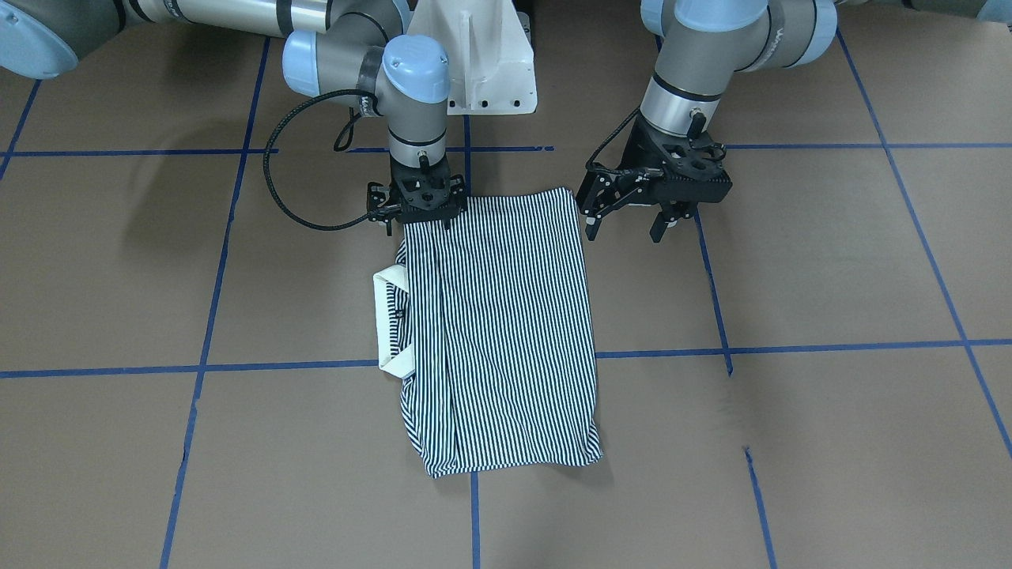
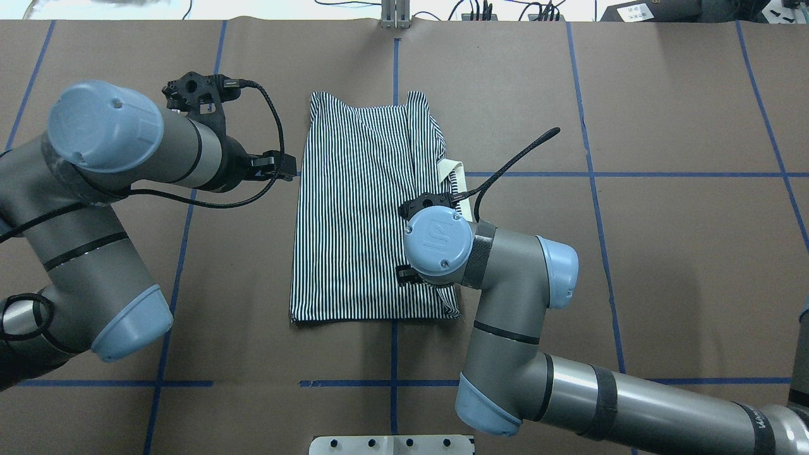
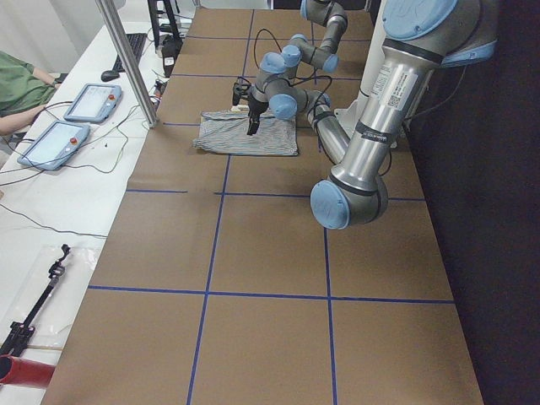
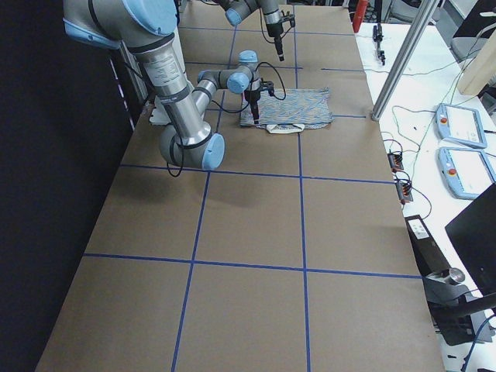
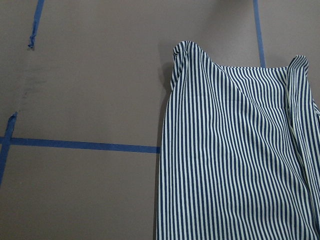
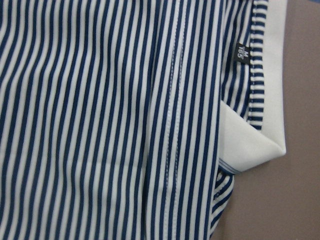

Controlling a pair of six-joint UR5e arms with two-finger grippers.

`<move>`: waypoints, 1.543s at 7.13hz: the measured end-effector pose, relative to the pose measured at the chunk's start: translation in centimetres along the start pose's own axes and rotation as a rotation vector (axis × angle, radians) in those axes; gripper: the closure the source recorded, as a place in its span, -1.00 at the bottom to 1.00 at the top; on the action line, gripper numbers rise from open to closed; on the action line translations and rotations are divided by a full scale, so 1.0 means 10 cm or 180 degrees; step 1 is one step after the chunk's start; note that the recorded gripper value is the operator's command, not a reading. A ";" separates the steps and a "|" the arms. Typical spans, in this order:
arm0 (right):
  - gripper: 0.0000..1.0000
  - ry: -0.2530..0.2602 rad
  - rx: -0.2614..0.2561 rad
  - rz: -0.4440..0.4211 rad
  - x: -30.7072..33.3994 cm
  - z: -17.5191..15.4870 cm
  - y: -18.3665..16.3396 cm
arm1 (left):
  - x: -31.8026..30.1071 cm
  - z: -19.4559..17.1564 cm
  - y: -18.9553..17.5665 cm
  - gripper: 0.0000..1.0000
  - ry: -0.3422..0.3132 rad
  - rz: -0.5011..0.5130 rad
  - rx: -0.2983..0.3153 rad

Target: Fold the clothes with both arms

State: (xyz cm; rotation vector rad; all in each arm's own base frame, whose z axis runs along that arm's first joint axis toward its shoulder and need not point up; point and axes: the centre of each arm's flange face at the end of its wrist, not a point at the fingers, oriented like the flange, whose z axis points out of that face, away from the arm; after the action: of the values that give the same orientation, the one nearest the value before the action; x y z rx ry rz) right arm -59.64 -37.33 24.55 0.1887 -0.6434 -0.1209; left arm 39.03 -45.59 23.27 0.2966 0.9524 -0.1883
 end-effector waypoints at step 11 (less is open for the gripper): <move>-1.00 0.0309 -0.0115 0.0018 0.23 0.13 -0.02 | 0.07 0.05 0.08 -1.00 0.0029 0.0000 -0.0047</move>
State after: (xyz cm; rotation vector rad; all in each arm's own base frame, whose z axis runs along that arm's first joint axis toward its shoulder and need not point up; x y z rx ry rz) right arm -58.60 -38.07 26.89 0.1570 -0.5447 -0.1172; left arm 40.07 -45.02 23.07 0.2841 0.9624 -0.1801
